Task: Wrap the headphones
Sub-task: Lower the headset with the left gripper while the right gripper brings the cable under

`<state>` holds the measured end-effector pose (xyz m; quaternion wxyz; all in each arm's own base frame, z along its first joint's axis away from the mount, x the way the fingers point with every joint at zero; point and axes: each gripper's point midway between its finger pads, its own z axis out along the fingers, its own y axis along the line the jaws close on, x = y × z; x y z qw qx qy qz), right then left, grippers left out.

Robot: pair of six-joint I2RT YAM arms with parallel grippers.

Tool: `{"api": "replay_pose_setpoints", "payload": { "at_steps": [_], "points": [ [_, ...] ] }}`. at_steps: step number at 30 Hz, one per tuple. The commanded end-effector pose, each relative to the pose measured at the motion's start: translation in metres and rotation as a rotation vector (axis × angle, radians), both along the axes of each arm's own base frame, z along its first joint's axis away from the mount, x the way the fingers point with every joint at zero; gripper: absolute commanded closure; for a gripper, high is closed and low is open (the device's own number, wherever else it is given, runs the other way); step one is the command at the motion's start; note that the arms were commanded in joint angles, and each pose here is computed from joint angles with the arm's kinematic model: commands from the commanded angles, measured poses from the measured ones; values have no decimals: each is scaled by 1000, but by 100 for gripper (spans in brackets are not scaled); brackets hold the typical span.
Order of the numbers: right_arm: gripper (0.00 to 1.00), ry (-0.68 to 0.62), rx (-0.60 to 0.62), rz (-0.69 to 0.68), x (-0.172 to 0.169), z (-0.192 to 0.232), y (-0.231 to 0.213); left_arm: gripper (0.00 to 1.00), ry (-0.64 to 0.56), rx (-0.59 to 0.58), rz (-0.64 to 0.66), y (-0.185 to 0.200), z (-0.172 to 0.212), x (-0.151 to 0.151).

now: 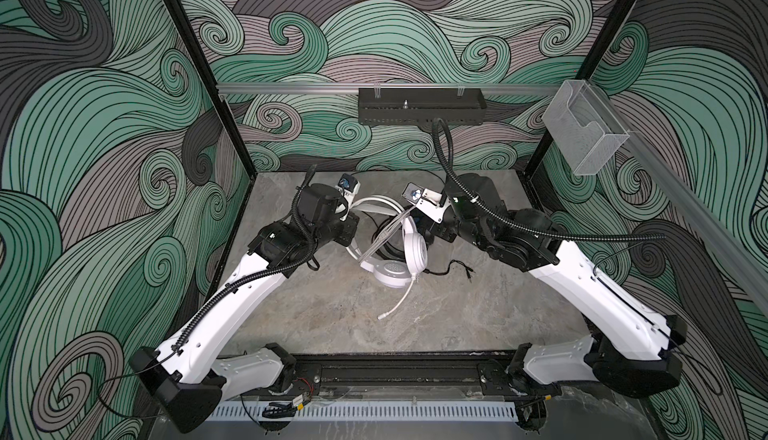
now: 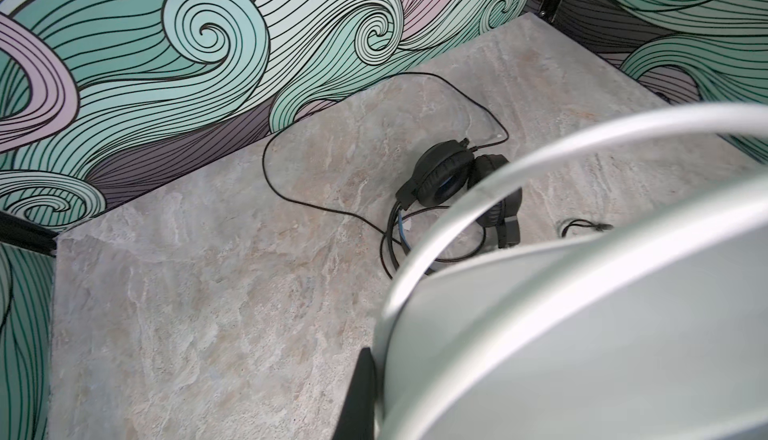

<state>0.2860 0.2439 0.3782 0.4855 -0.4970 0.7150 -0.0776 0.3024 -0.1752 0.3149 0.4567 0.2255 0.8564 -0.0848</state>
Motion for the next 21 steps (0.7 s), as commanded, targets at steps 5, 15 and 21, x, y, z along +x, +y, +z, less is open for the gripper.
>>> {"api": "replay_pose_setpoints", "payload": {
  "at_steps": [5,15,21],
  "points": [
    [100,95,298,37,4,-9,3,100,-9,-90,-102,-13,20,-16],
    [100,188,434,181,-3,-47,30,100,2,-156,-175,-28,37,-24],
    [100,222,491,228,-2,-59,41,100,8,-169,-175,-29,41,-23]
  ]
}}
